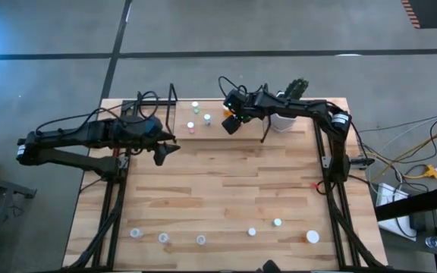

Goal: Pick and place medicine bottles onto shelf by color
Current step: Put the left orange pill bottle on the shelf, then put the left transparent pill bottle on the shelf

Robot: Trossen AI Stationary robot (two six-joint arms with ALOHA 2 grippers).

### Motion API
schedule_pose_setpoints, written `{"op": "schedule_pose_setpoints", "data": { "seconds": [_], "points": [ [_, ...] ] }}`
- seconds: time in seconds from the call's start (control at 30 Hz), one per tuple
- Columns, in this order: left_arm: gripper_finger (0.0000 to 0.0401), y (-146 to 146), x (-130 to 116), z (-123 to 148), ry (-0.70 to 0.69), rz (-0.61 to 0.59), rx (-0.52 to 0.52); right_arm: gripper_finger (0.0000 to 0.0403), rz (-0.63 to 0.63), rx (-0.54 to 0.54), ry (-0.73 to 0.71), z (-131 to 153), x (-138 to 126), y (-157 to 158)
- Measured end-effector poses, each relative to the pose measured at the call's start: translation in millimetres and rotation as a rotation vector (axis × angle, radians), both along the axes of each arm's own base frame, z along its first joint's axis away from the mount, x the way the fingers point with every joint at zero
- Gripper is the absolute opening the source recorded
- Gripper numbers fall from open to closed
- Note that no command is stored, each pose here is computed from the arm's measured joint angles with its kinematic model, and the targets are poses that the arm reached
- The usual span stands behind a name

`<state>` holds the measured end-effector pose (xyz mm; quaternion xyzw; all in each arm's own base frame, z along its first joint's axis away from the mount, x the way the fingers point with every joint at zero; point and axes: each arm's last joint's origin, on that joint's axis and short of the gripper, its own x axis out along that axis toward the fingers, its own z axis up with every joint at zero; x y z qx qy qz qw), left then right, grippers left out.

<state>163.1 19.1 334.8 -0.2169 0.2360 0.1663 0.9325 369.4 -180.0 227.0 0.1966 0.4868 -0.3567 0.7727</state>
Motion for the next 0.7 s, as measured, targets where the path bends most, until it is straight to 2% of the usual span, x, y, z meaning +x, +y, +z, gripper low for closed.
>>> {"op": "schedule_pose_setpoints", "data": {
  "seconds": [0.13, 0.37, 0.53, 0.7],
  "points": [
    [0.0235, -0.2, -1.8, 0.9, -0.007, 0.0, 0.0, 0.0238, -0.027, 0.007, 0.059, -2.1, -7.3, -2.1],
    [0.0235, -0.2, -2.2, 1.1, -0.008, -0.001, 0.0, 0.0275, -0.019, 0.013, 0.074, 0.4, -8.8, -2.8],
    [0.0235, -0.3, -2.3, 1.1, -0.009, -0.001, -0.001, 0.0293, -0.011, -0.009, 0.035, 18.4, -4.5, -4.9],
    [0.0235, -0.3, -3.6, 1.9, -0.014, -0.001, 0.0, 0.029, 0.025, -0.043, 0.002, 46.0, -0.4, -6.8]
  ]
}}
